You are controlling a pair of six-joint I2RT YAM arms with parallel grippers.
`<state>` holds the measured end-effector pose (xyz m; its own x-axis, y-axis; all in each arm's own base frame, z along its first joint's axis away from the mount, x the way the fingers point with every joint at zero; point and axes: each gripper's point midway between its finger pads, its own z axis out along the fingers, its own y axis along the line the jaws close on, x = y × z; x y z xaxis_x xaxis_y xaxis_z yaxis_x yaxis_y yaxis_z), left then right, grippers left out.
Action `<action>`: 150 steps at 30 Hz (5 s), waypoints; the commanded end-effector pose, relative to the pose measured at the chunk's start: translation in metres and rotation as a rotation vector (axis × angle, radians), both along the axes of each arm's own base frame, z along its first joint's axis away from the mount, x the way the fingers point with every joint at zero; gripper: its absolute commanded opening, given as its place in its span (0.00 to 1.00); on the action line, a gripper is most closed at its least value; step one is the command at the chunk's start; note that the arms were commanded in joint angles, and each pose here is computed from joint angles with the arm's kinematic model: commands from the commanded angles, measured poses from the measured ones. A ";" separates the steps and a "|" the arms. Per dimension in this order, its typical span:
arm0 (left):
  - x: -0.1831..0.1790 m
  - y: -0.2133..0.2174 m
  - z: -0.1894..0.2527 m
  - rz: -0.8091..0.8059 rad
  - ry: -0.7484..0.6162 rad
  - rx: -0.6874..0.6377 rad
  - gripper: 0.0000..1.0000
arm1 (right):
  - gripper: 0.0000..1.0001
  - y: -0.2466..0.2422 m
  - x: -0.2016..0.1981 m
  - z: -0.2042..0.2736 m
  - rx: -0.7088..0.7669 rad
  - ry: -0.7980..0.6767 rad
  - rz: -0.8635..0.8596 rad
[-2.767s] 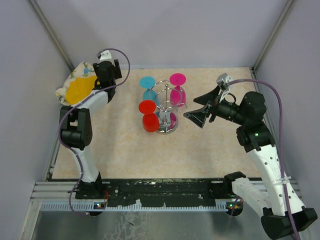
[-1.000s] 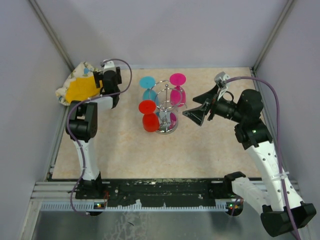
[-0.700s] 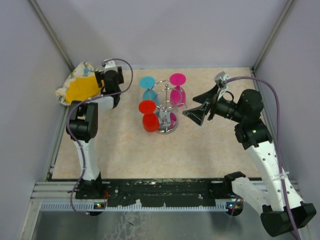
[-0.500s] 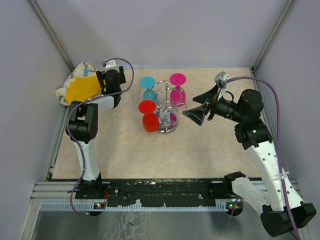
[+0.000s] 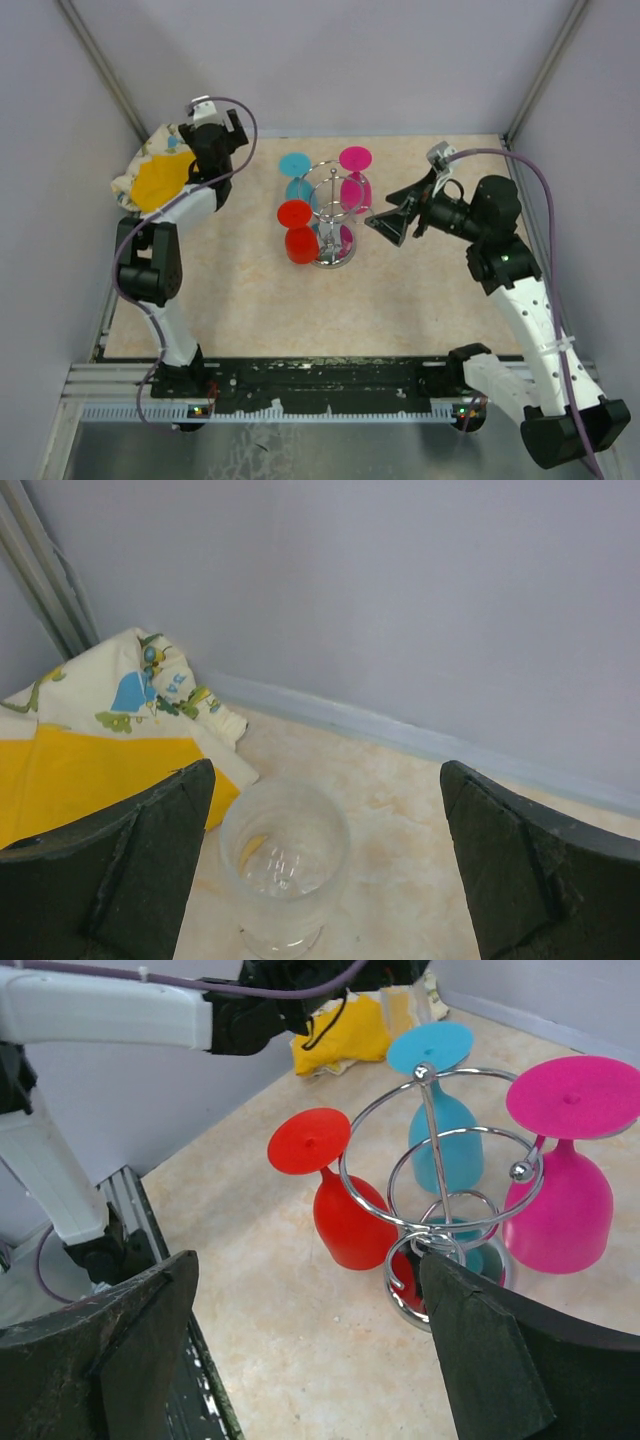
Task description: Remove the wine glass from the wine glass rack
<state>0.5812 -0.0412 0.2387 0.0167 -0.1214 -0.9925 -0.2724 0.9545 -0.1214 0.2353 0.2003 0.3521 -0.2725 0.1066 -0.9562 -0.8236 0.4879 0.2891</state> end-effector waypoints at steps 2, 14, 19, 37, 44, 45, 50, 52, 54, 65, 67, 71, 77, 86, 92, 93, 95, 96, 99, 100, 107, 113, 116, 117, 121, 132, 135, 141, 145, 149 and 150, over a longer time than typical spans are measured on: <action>-0.012 -0.015 0.045 -0.078 -0.077 -0.095 1.00 | 0.84 -0.004 0.019 0.016 0.008 0.038 -0.089; -0.056 -0.045 0.115 -0.177 -0.136 -0.219 1.00 | 0.27 0.001 0.094 0.006 0.121 0.316 -0.283; -0.068 -0.062 0.136 -0.216 -0.149 -0.256 1.00 | 0.22 0.002 0.124 -0.002 0.131 0.384 -0.357; -0.099 -0.065 0.151 -0.250 -0.121 -0.312 1.00 | 0.41 -0.006 0.202 -0.033 0.094 0.465 -0.438; -0.089 -0.068 0.134 -0.240 -0.070 -0.307 1.00 | 0.41 0.003 0.210 -0.040 0.100 0.470 -0.388; -0.089 -0.069 0.133 -0.244 -0.067 -0.309 1.00 | 0.42 0.005 0.210 -0.039 0.103 0.465 -0.375; -0.087 -0.071 0.131 -0.249 -0.062 -0.312 1.00 | 0.41 0.009 0.212 -0.032 0.120 0.436 -0.347; -0.086 -0.071 0.130 -0.249 -0.059 -0.309 1.00 | 0.41 0.010 0.213 -0.029 0.124 0.420 -0.338; -0.086 -0.071 0.130 -0.248 -0.060 -0.309 1.00 | 0.39 0.010 0.214 -0.027 0.123 0.413 -0.337; -0.083 -0.073 0.124 -0.251 -0.048 -0.312 1.00 | 0.25 0.014 0.208 -0.019 0.112 0.376 -0.292; -0.083 -0.074 0.122 -0.253 -0.044 -0.316 1.00 | 0.24 0.014 0.206 -0.018 0.104 0.371 -0.284; -0.081 -0.074 0.119 -0.253 -0.036 -0.321 1.00 | 0.25 0.016 0.202 -0.017 0.101 0.374 -0.260; -0.083 -0.074 0.121 -0.250 -0.039 -0.322 1.00 | 0.30 0.024 0.198 -0.023 0.111 0.405 -0.203; -0.084 -0.073 0.123 -0.251 -0.044 -0.325 1.00 | 0.35 0.030 0.192 -0.033 0.105 0.439 -0.154; -0.084 -0.075 0.122 -0.256 -0.042 -0.331 1.00 | 0.18 0.032 0.188 -0.035 0.089 0.445 -0.139; -0.084 -0.075 0.123 -0.257 -0.044 -0.332 1.00 | 0.10 0.032 0.188 -0.034 0.089 0.445 -0.138; -0.085 -0.074 0.124 -0.256 -0.045 -0.332 1.00 | 0.00 0.032 0.189 -0.033 0.096 0.447 -0.140; -0.085 -0.074 0.125 -0.256 -0.046 -0.330 1.00 | 0.00 0.031 0.189 -0.031 0.104 0.446 -0.142; -0.087 -0.072 0.129 -0.251 -0.049 -0.320 1.00 | 0.00 0.027 0.193 -0.026 0.146 0.461 -0.148; -0.088 -0.071 0.131 -0.250 -0.053 -0.320 1.00 | 0.00 0.023 0.195 -0.024 0.169 0.463 -0.149; -0.091 -0.071 0.134 -0.252 -0.058 -0.321 1.00 | 0.00 -0.005 0.207 -0.018 0.276 0.491 -0.180; -0.091 -0.072 0.134 -0.256 -0.055 -0.325 1.00 | 0.00 -0.022 0.216 -0.012 0.319 0.478 -0.198; -0.092 -0.071 0.136 -0.256 -0.056 -0.325 1.00 | 0.00 -0.033 0.221 -0.008 0.335 0.451 -0.218; -0.092 -0.071 0.137 -0.256 -0.056 -0.326 1.00 | 0.00 -0.036 0.222 -0.007 0.336 0.440 -0.226; -0.093 -0.074 0.144 -0.269 -0.042 -0.324 1.00 | 0.00 -0.052 0.217 0.001 0.244 0.335 -0.314; -0.113 -0.098 0.181 -0.425 -0.019 -0.375 1.00 | 0.00 -0.135 0.172 -0.039 -0.410 0.119 -0.913; -0.121 -0.097 0.183 -0.430 -0.031 -0.380 1.00 | 0.00 -0.155 0.170 -0.066 -0.519 0.178 -0.999; -0.121 -0.102 0.184 -0.461 0.005 -0.355 1.00 | 0.00 -0.166 0.170 -0.086 -0.600 0.221 -1.040; -0.121 -0.117 0.187 -0.532 0.073 -0.356 1.00 | 0.00 -0.147 0.162 -0.067 -0.536 0.158 -0.956; -0.123 -0.120 0.203 -0.533 0.153 -0.366 1.00 | 0.00 -0.089 0.121 -0.018 -0.464 -0.055 -0.713; -0.125 -0.122 0.207 -0.544 0.173 -0.368 1.00 | 0.00 -0.077 0.108 -0.006 -0.469 -0.120 -0.678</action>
<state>0.4695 -0.1546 0.4327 -0.2040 -0.4251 -0.8819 0.1677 0.8723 -0.4593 0.3836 0.0716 0.2523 -0.5033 -0.1221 -0.8554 -0.0964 0.9917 -0.0848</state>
